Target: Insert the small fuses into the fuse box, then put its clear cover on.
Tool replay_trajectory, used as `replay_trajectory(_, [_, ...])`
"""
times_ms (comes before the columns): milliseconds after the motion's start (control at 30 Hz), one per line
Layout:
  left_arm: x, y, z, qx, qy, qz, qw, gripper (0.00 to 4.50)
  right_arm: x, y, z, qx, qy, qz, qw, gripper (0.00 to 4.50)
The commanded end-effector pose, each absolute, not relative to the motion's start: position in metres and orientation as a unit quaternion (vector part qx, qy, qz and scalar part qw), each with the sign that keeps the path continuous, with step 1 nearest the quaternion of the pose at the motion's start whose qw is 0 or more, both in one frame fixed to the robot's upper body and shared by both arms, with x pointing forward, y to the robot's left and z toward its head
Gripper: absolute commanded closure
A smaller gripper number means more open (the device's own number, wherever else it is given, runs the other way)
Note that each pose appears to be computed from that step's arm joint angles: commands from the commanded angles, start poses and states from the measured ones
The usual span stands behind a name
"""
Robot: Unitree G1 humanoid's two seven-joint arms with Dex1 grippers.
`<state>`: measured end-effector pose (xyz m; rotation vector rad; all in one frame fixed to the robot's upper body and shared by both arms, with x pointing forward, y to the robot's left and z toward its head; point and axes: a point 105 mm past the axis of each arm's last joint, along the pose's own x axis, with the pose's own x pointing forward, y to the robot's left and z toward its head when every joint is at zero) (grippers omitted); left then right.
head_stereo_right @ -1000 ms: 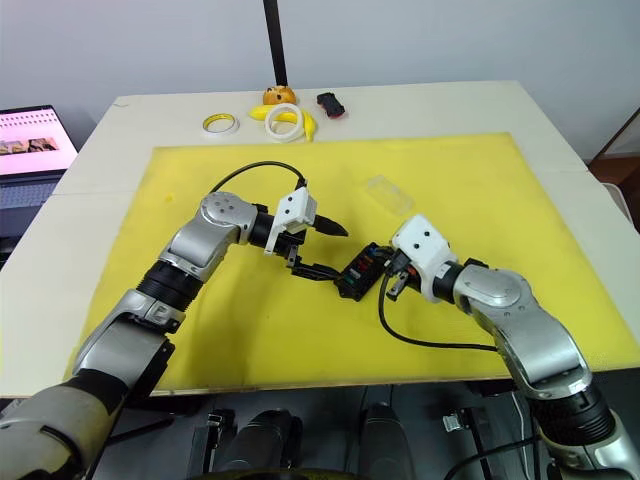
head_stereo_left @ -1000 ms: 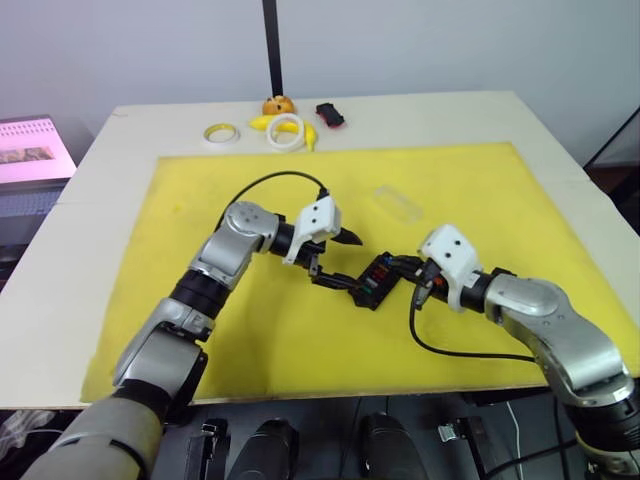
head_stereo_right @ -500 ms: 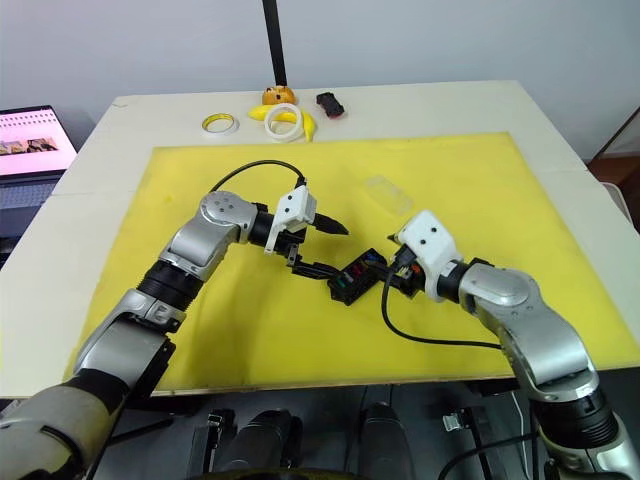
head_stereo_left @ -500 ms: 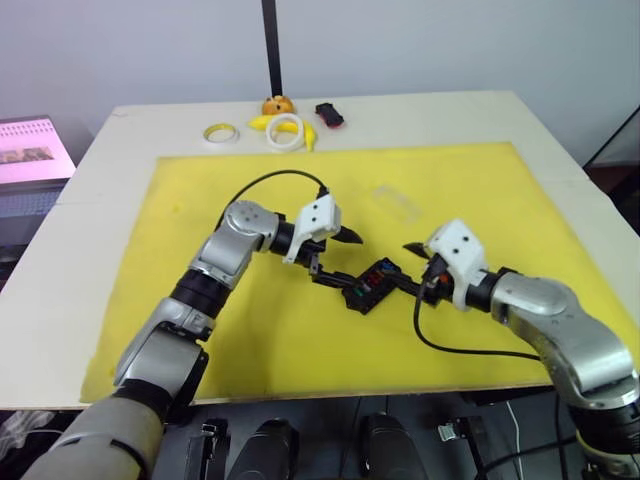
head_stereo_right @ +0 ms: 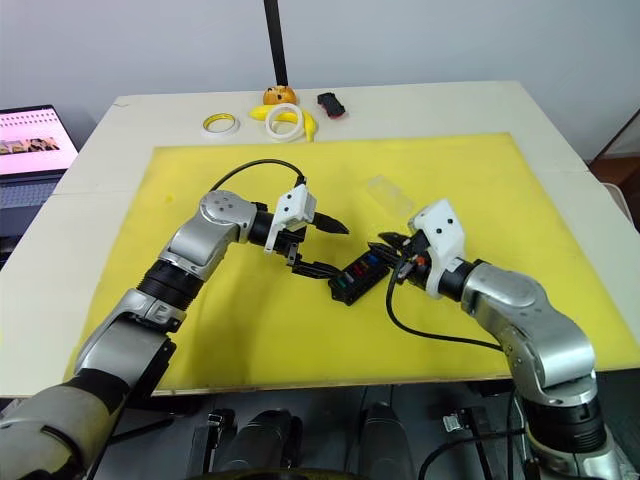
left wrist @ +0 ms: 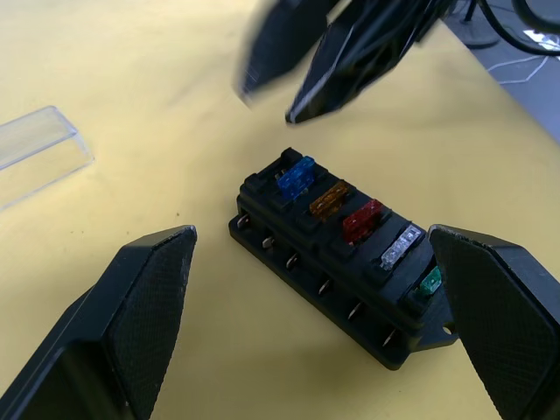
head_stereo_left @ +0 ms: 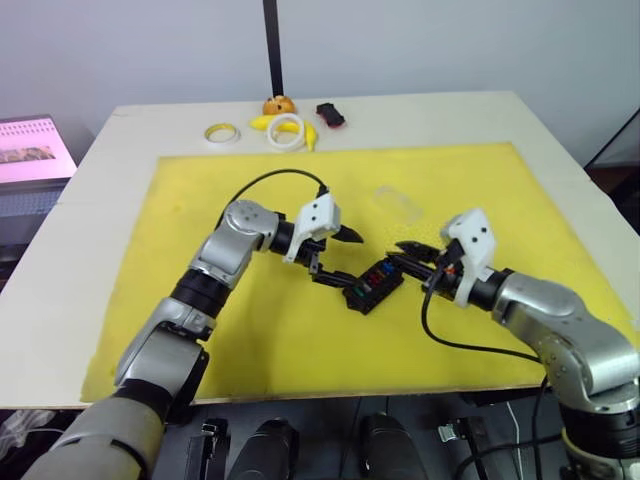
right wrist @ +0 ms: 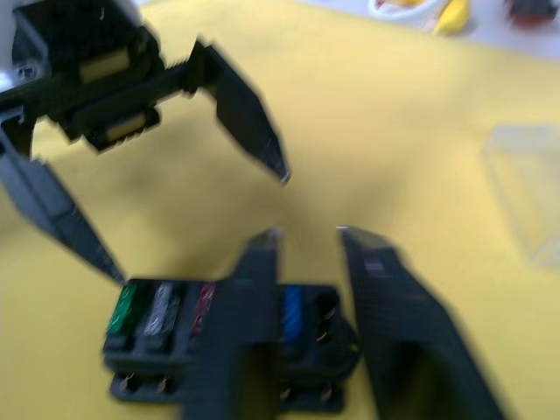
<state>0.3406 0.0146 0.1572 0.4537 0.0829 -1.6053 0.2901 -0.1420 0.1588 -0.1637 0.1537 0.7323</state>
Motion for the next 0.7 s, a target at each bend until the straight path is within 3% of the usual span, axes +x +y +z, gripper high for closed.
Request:
replay_trajectory(33, [0.342,0.015,0.170,0.214,0.015,-0.711,0.670,0.00,0.289,-0.139,0.163,-0.086,0.056,0.359,0.928,4.48])
replay_trajectory(700, [0.342,0.014,0.170,0.216,0.013,-0.711,0.669,0.00,0.286,-0.139,0.130,-0.090,0.129,0.341,0.927,4.48])
